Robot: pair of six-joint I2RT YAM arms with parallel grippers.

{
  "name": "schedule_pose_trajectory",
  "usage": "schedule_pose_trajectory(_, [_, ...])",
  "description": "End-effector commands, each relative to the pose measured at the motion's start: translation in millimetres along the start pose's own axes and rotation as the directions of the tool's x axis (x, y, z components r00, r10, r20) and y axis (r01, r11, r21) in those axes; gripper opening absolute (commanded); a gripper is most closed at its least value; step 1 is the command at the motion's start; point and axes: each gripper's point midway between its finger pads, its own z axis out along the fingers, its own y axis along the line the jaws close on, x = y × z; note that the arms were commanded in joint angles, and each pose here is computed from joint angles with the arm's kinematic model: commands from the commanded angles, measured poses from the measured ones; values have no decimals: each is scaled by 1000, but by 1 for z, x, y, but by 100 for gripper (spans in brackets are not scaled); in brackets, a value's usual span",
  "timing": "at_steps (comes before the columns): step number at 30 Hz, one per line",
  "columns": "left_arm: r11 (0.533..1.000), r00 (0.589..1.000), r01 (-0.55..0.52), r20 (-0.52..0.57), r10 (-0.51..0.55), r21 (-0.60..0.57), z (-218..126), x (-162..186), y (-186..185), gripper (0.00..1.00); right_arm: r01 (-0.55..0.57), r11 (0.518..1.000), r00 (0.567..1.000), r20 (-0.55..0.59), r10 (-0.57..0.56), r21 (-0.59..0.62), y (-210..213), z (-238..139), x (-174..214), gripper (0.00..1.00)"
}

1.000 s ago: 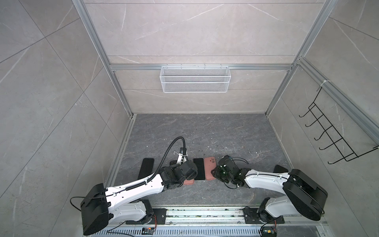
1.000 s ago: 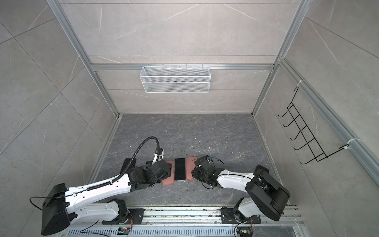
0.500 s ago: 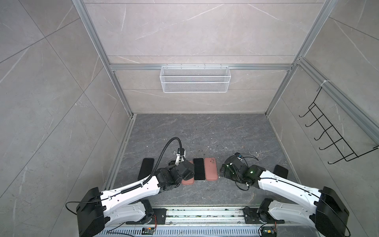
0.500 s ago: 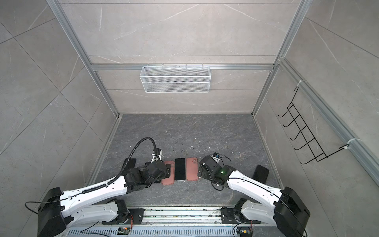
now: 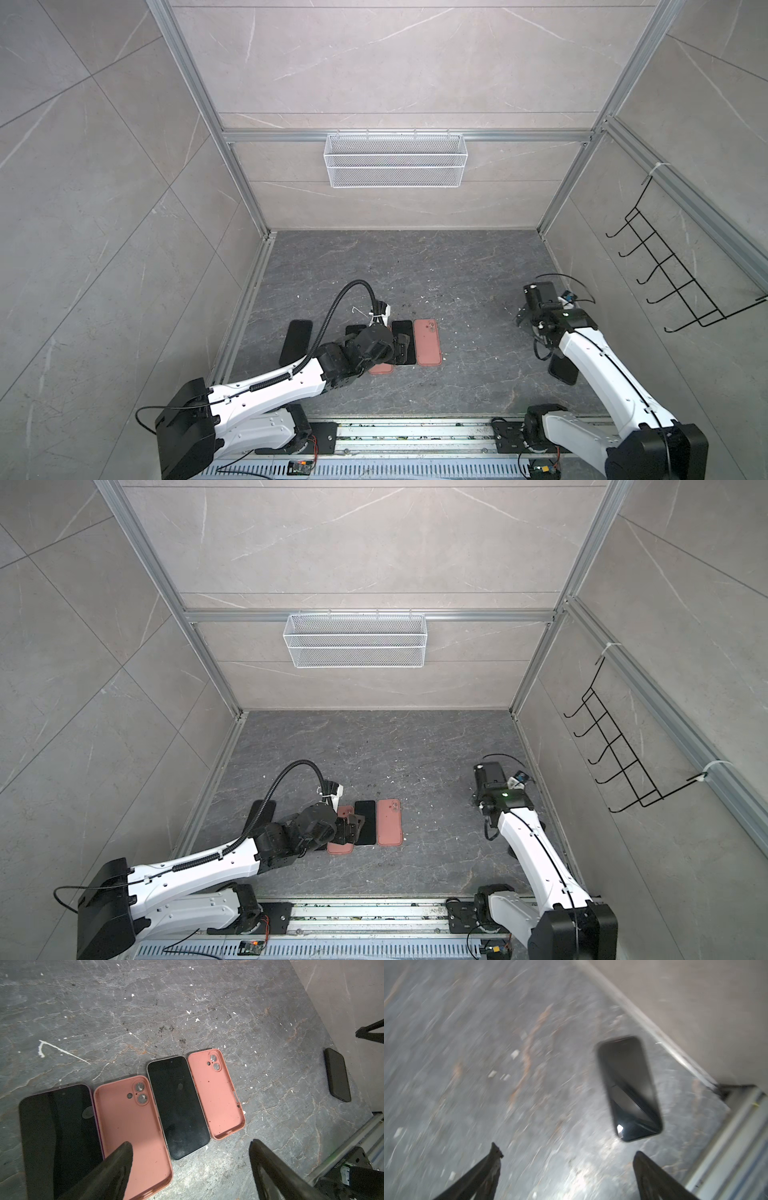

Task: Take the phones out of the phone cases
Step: 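Move the right gripper toward the dark-cased phone nearest the robot while the left hovers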

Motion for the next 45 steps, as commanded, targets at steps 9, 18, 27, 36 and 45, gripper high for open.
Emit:
schedule_pose_trajectory(9, [998, 1000, -1, 23, 0, 66, 4, -9, -15, 89, -141, 978, 970, -174, 167, 153, -68, 73, -3, 100])
schedule_pose_trajectory(18, [998, 1000, 12, 16, -13, 54, 7, -9, -13, 89, -233, 960, 926, -265, 267, 154, -83, 106, 16, 99])
schedule_pose_trajectory(27, [998, 1000, 14, 13, -15, 58, 9, -11, -14, 89, -265, 954, 892, -339, 299, 142, -81, 124, 28, 99])
schedule_pose_trajectory(36, [998, 1000, 17, 19, -18, 58, 8, -11, -12, 89, -272, 962, 882, -391, 261, 28, -61, 126, 35, 95])
schedule_pose_trajectory(45, [998, 1000, 14, 14, -15, 63, 8, -10, -13, 89, -266, 963, 883, -411, 225, -43, -48, 122, 39, 100])
